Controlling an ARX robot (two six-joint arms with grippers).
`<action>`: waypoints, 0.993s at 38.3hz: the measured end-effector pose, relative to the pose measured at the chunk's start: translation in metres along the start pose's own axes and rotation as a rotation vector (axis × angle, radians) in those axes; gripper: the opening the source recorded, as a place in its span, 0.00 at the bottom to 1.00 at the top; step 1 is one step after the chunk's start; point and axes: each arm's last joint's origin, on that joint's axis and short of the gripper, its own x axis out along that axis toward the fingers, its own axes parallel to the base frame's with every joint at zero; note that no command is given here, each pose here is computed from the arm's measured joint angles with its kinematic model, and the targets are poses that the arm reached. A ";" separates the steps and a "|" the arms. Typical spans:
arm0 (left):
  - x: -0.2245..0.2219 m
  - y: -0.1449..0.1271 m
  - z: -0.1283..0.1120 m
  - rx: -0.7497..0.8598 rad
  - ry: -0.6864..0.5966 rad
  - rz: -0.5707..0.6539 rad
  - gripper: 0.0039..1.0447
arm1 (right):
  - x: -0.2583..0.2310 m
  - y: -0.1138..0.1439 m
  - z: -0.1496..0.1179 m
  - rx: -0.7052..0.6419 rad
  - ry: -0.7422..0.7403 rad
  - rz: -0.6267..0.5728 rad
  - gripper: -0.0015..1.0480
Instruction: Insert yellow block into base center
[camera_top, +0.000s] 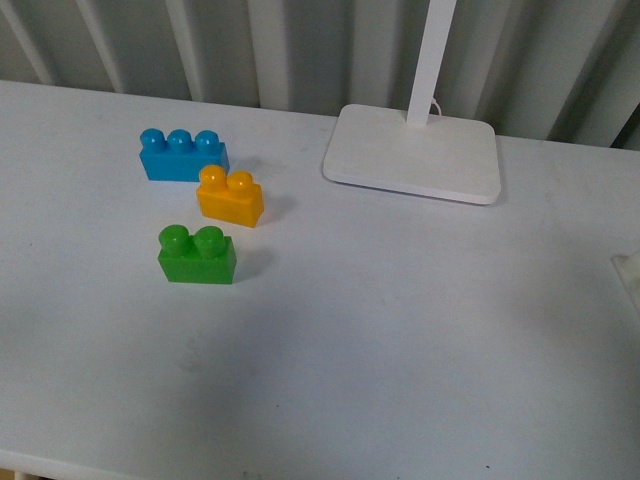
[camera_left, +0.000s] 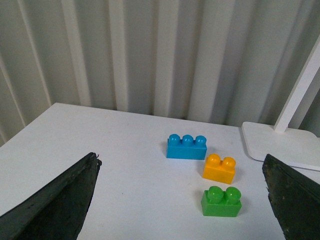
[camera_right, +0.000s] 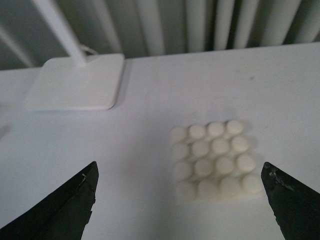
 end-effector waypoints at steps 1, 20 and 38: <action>0.000 0.000 0.000 0.000 0.000 0.000 0.94 | 0.008 -0.008 0.008 -0.007 -0.015 -0.025 0.91; 0.000 0.000 0.000 0.000 0.000 0.000 0.94 | 0.159 -0.098 -0.014 0.026 0.409 0.028 0.91; 0.000 0.000 0.000 0.000 0.000 0.000 0.94 | 0.190 -0.085 -0.041 -0.009 0.544 0.005 0.91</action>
